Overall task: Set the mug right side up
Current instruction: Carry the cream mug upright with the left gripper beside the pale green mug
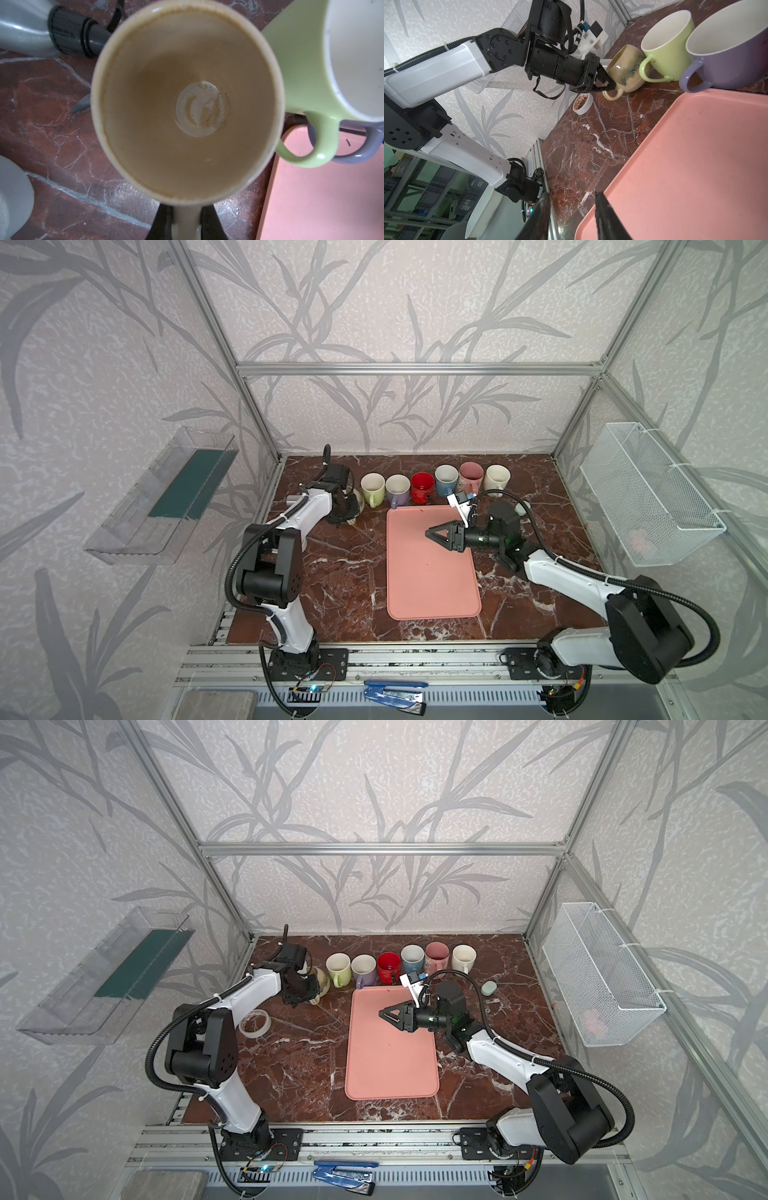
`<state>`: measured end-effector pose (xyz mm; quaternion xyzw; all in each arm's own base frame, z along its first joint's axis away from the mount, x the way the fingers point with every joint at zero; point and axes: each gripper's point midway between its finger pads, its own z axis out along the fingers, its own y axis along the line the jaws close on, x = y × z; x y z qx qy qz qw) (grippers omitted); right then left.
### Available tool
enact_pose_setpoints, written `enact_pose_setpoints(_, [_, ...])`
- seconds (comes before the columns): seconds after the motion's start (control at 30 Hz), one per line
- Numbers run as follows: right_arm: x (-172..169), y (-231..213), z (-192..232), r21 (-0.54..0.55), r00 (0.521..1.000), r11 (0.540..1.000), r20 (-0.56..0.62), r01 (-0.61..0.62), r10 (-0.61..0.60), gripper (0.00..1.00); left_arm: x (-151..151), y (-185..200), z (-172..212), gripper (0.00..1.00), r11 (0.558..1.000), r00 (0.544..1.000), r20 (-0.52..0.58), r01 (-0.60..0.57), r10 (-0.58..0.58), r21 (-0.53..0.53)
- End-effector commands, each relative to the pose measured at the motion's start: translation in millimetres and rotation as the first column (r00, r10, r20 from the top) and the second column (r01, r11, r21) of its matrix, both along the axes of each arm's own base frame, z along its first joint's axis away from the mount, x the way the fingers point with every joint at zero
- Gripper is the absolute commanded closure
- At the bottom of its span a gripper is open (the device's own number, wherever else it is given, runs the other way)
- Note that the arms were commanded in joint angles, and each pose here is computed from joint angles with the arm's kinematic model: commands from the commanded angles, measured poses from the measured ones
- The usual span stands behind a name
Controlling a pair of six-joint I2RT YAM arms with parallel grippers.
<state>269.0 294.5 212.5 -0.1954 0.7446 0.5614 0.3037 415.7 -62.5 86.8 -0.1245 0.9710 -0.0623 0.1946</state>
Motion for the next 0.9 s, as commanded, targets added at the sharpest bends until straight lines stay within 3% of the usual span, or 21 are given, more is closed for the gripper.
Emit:
enact_pose_setpoints(0.0, [-2.7, 1.6, 10.9, 0.027, 0.999, 0.999, 0.032, -0.020, 0.019, 0.64, 13.6, 4.2, 17.1, 1.00, 0.998, 0.998, 0.044, 0.044, -0.046, 0.048])
enact_pose_setpoints(0.23, [-2.8, 2.0, 11.0, 0.030, 0.999, 0.999, 0.034, -0.023, 0.022, 0.64, 18.0, 2.4, 13.0, 1.00, 0.991, 0.994, 0.025, 0.106, -0.109, 0.083])
enact_pose_setpoints(0.87, [-3.3, 3.0, 13.4, 0.051, 1.000, 0.998, 0.020, -0.025, 0.024, 0.64, 13.7, 3.8, 3.9, 1.00, 0.917, 0.978, -0.015, 0.200, -0.207, 0.345])
